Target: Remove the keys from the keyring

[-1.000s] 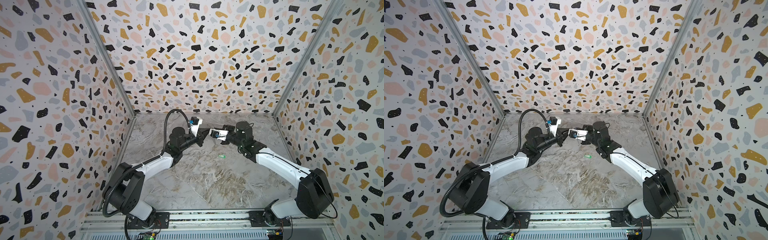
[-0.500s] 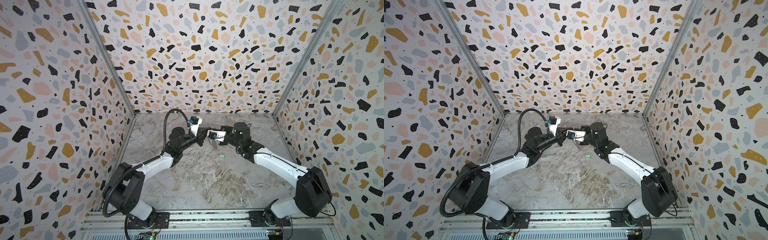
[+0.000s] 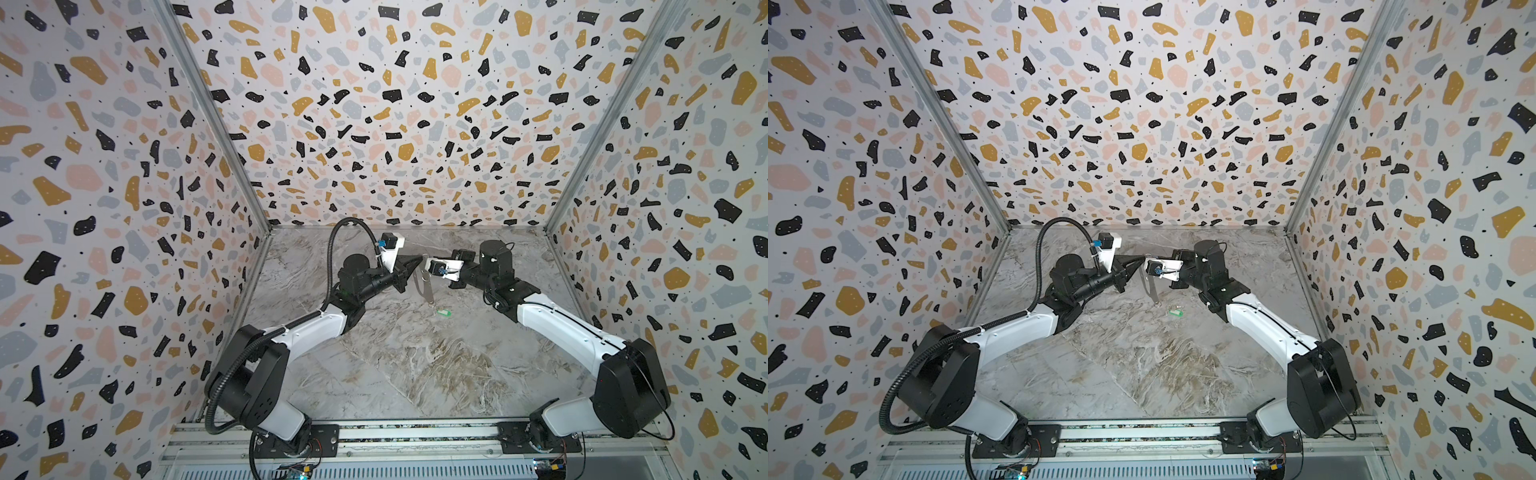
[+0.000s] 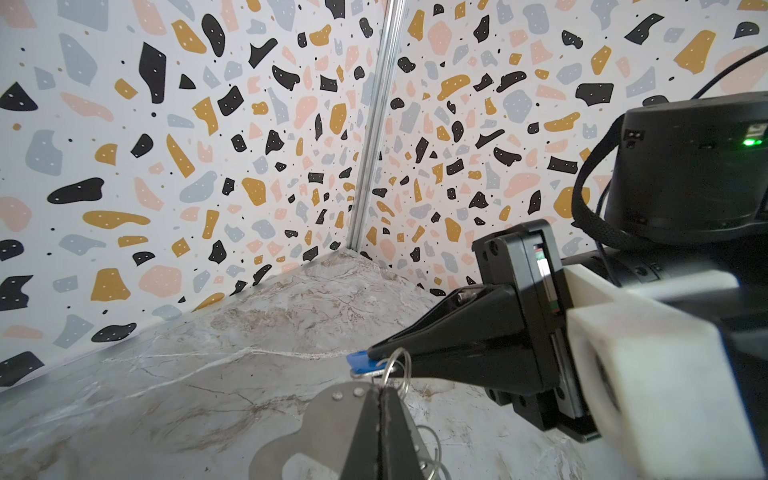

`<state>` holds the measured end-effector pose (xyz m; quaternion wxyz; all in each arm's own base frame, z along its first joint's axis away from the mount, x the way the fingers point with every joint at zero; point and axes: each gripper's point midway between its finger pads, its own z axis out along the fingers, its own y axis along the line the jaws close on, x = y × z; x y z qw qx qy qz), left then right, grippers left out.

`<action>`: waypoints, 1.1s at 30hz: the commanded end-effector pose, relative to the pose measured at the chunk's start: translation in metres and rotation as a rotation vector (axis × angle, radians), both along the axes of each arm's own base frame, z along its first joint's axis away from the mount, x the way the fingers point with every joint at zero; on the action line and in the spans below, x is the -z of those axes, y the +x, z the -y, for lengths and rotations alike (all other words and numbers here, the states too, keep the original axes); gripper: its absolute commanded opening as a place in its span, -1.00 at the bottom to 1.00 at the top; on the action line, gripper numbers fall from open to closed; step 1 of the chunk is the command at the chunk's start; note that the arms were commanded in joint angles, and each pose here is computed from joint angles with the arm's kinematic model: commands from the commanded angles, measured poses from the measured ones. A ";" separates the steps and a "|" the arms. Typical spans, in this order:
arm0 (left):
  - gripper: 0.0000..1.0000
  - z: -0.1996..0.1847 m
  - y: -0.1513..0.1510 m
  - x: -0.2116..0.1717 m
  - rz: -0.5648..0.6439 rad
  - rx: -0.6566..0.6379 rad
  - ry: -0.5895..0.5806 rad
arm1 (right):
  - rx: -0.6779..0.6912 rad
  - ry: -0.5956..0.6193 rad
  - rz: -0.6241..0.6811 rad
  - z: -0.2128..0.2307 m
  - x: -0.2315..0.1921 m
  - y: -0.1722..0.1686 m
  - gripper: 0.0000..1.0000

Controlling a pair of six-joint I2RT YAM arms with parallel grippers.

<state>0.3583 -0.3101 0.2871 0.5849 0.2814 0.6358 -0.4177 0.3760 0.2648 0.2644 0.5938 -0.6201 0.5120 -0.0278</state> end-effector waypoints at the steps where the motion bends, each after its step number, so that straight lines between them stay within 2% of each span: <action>1: -1.00 -0.002 -0.007 -0.020 0.077 0.013 -0.029 | -0.001 0.009 0.015 0.007 -0.015 -0.007 -1.00; 8: -1.00 -0.009 -0.003 -0.007 0.061 -0.024 0.030 | 0.065 -0.009 -0.001 0.024 -0.009 0.000 -1.00; 14: -1.00 -0.018 0.002 0.022 0.010 -0.062 0.107 | 0.126 -0.001 -0.025 0.044 0.000 0.004 -1.00; 27: -1.00 -0.075 0.010 0.088 -0.113 -0.221 0.304 | 0.120 -0.045 -0.189 0.041 0.077 0.000 -1.00; 33: -1.00 -0.100 0.012 0.114 -0.168 -0.291 0.472 | 0.121 -0.081 -0.264 0.033 0.114 0.009 -1.00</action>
